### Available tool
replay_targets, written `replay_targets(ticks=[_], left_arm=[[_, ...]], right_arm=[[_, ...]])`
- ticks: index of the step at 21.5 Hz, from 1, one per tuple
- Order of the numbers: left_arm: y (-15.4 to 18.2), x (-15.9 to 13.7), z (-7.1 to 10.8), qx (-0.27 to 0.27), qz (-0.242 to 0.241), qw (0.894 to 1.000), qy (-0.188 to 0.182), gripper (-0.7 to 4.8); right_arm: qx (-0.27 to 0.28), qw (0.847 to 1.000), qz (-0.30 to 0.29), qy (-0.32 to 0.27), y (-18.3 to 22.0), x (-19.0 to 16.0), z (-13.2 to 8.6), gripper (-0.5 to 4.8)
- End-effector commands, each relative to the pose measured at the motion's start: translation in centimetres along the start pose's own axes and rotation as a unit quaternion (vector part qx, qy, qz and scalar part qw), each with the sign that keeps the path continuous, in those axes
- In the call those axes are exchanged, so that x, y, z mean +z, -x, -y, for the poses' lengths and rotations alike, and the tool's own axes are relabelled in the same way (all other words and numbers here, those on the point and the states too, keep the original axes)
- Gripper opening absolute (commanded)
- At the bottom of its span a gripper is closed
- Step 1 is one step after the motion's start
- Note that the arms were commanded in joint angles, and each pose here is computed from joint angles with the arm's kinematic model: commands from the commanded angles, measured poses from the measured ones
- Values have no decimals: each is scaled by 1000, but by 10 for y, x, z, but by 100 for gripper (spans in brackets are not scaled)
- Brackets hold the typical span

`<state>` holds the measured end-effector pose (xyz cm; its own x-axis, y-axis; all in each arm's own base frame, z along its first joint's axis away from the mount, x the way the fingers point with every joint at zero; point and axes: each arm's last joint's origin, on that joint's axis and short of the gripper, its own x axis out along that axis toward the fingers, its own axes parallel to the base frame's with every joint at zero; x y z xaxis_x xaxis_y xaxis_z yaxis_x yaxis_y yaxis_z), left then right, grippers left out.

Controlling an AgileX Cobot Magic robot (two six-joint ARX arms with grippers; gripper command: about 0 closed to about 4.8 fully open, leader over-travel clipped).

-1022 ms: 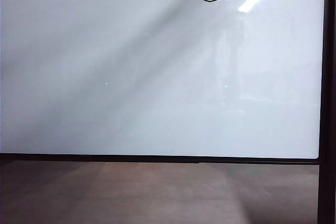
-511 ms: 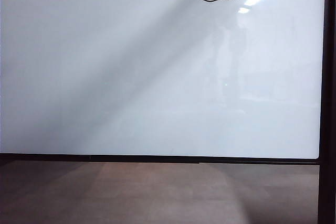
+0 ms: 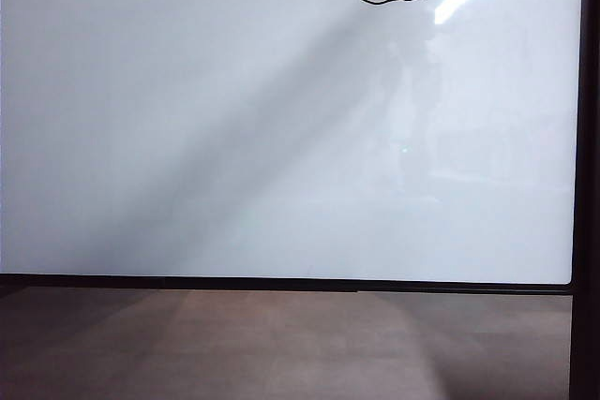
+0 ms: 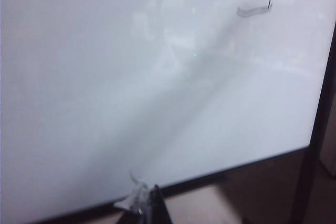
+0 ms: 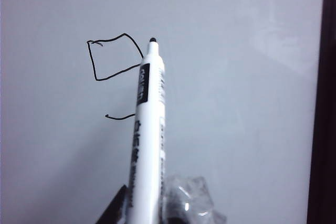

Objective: Reach to the right to find the marker pen, pick it up, and write the number 9 on the whiteboard.

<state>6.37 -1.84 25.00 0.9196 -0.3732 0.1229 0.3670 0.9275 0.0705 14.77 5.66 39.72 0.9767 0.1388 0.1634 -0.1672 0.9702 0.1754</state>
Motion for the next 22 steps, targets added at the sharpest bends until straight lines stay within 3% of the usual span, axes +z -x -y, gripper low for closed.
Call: replay_targets(ticks=[1, 10, 17, 22], left_arm=[[-3, -11, -2, 4, -14, 1000, 3, -5], [-11, -56, -10, 47, -77, 996, 13, -5], [-12, -96, -15, 80, -140, 987, 29, -5], [-11, -102, -15, 79, -162, 983, 36, -5]], right_arm=[[2, 1000, 15, -3, 9, 1, 2, -2], [-38, 999, 10, 1, 34, -26, 15, -2], [-33, 999, -6, -8, 49, -56, 23, -2], [-22, 1000, -7, -12, 61, -72, 28, -2]])
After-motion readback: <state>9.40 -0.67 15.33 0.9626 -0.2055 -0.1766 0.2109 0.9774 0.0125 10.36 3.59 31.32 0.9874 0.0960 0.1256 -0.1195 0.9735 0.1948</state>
